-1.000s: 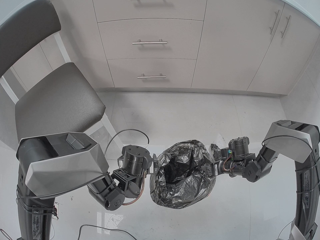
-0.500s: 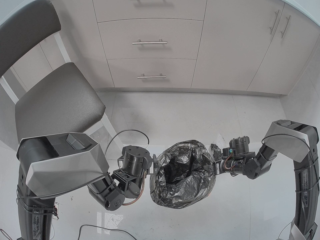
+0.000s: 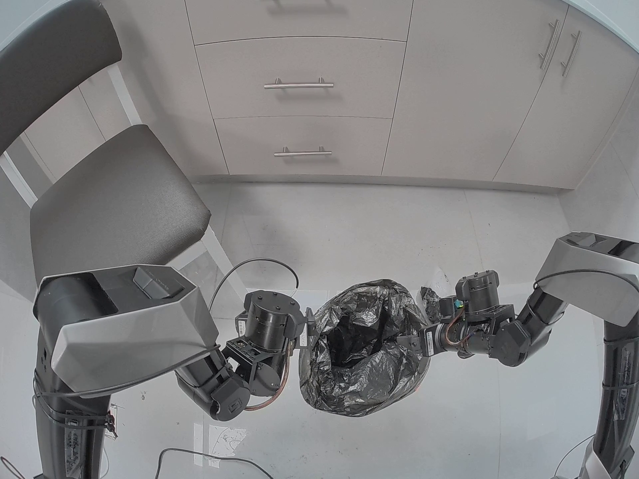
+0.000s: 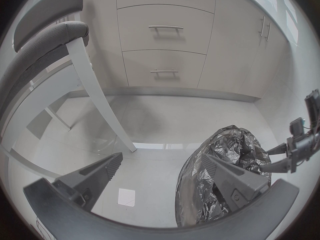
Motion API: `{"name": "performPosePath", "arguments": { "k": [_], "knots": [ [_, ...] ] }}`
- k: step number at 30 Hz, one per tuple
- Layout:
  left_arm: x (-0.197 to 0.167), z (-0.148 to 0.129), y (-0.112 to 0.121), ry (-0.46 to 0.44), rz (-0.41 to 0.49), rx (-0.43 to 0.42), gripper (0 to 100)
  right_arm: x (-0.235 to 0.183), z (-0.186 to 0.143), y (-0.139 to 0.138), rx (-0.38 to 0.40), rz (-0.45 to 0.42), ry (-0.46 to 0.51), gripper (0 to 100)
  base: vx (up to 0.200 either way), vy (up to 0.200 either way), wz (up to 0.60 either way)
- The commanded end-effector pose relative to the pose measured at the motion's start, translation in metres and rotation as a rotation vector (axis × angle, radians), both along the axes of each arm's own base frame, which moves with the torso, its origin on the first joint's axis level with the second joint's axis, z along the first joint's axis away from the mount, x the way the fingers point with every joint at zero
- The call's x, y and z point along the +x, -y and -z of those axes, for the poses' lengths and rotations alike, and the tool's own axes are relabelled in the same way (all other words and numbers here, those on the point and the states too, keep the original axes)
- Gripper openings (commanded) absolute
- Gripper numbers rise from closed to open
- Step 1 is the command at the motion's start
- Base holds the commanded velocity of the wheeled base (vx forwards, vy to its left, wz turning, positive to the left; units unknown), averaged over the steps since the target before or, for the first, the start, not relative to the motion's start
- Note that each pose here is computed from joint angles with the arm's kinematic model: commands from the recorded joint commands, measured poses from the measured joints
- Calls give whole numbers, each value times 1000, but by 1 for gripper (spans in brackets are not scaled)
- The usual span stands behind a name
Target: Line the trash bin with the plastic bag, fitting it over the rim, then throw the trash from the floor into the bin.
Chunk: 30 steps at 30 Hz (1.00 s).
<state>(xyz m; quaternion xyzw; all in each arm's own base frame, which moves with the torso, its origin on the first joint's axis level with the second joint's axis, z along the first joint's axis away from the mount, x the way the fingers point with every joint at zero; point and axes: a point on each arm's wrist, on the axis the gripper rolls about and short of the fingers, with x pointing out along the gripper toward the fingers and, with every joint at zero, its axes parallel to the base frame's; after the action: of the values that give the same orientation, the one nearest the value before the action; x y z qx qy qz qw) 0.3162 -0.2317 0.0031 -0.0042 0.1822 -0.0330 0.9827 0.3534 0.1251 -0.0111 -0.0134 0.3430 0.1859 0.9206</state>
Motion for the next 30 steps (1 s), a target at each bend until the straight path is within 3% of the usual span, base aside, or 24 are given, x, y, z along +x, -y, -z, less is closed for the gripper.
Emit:
{"name": "performPosePath", "arguments": {
  "k": [1, 6, 12, 18, 30],
  "knots": [
    [0, -3, 1, 6, 0, -4, 100, -38, -39, -25, 33, -64, 40, 100, 0, 0, 0],
    [-1, -4, 0, 9, -1, -6, 100, -57, -41, -41, 31, -69, 27, 100, 0, 0, 0],
    [-2, -8, -1, 13, -1, -8, 100, -67, -30, -58, 29, -154, 28, 100, 0, 0, 0],
    [-2, -8, -1, 13, -1, -7, 100, -59, -10, -67, -99, -332, 116, 100, 0, 0, 0],
    [-2, -7, 0, 12, 1, -8, 100, -61, 8, -90, -214, -478, 164, 100, 0, 0, 0]
  ]
}}
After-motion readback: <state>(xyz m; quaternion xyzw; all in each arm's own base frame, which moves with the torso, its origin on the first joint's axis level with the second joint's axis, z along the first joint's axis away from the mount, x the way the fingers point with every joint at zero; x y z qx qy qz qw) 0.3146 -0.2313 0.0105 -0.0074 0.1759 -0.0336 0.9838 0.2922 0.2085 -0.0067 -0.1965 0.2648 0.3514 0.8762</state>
